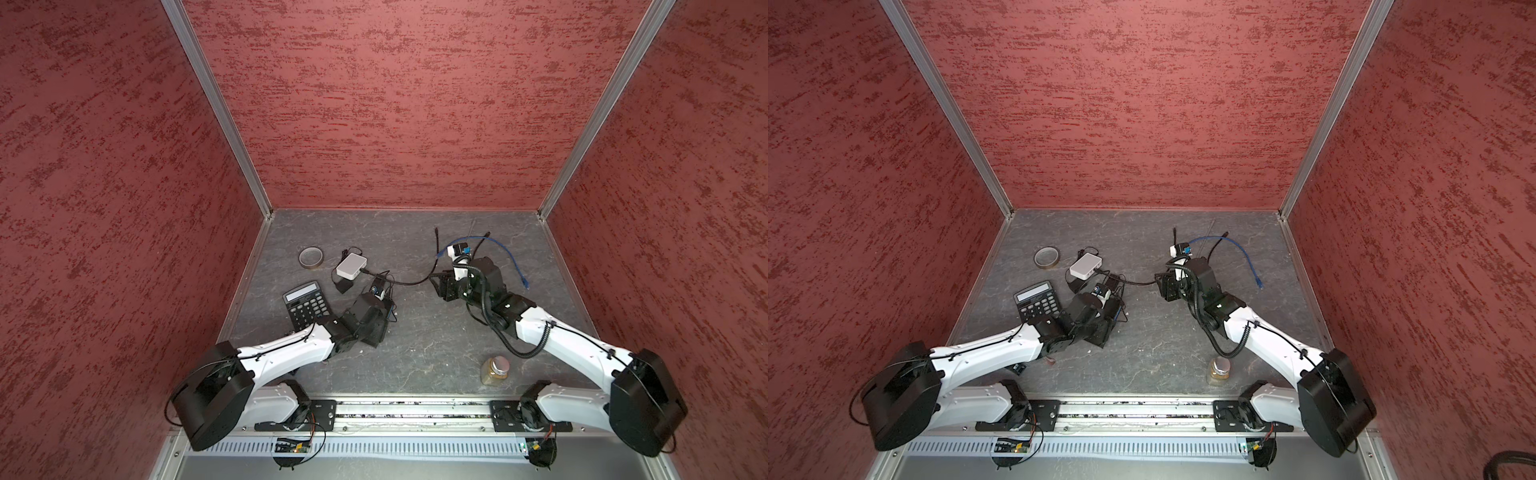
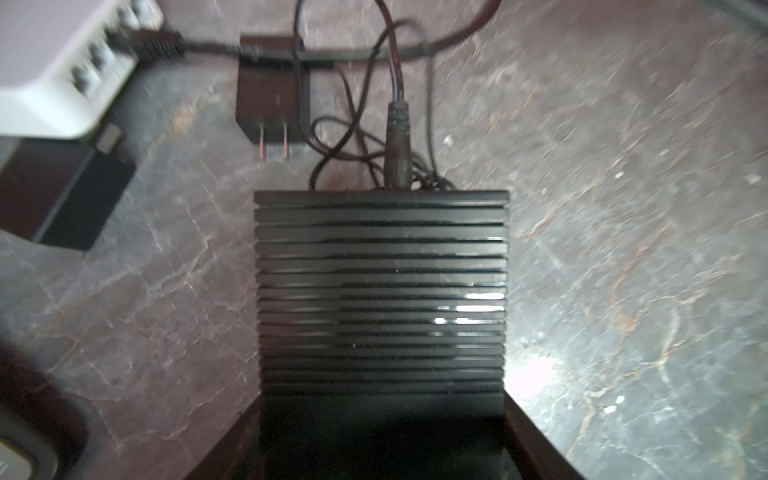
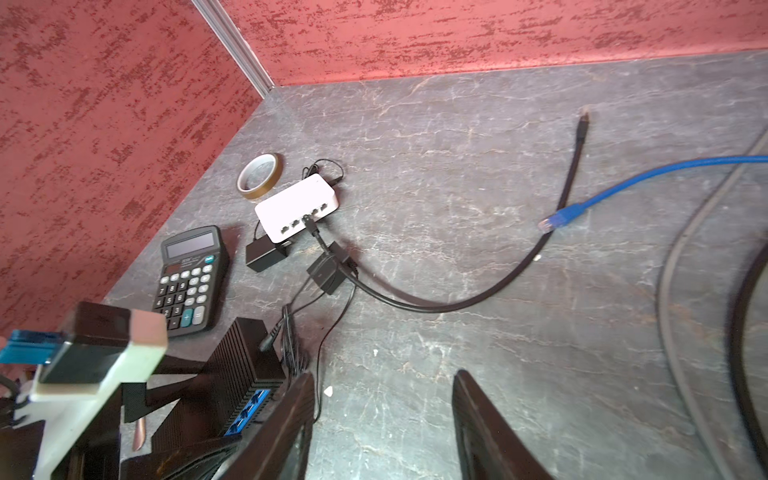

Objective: Insert the plug into the switch port
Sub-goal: 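Lower the black ribbed box onto the table with the left gripper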

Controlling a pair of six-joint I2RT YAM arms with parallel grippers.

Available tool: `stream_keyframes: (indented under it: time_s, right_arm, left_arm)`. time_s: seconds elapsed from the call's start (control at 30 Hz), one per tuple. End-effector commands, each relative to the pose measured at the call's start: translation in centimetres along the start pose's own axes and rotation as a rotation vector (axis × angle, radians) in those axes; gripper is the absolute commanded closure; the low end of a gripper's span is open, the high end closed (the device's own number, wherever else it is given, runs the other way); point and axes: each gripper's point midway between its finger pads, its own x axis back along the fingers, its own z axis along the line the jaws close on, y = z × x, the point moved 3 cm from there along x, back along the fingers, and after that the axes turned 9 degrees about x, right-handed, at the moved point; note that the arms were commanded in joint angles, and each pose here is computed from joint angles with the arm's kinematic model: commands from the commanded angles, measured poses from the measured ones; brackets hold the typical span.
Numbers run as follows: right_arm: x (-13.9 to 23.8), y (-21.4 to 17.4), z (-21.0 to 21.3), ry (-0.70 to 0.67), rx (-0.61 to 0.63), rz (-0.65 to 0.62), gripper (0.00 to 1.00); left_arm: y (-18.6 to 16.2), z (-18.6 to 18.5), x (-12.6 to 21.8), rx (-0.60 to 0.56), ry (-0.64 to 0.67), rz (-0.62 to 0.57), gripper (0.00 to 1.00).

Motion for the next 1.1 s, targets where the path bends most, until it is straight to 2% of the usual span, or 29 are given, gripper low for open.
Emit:
stream_keyframes:
  time_s: [0.0, 0.17, 0.5, 0.83, 1.07]
  right_arm:
    - [-0.4, 0.1, -0.7, -0.033, 0.007, 0.029, 0.45]
    - [-0.7, 0.2, -1.1, -0.046, 0.015, 0.051, 0.45]
    - [-0.5, 0.4, -1.8, -0.07, 0.021, 0.055, 0.44]
    - [0.5, 0.1, -2.4, -0.096, 0.027, 0.041, 0.44]
    - [1.4, 0.0, -2.6, -0.1, 0.032, 0.02, 0.44]
  left_arm:
    - [0.0, 0.2, -0.3, 0.014, 0.056, 0.052, 0.69]
    - [-0.7, 0.0, -2.0, -0.008, 0.097, 0.138, 0.64]
    - [-1.8, -0.1, -4.2, -0.009, 0.118, 0.19, 0.53]
    - [-1.6, -1.0, -5.4, 0.08, 0.023, 0.168, 0.37]
    - [-1.4, -1.3, -5.7, 0.13, -0.044, 0.159, 0.35]
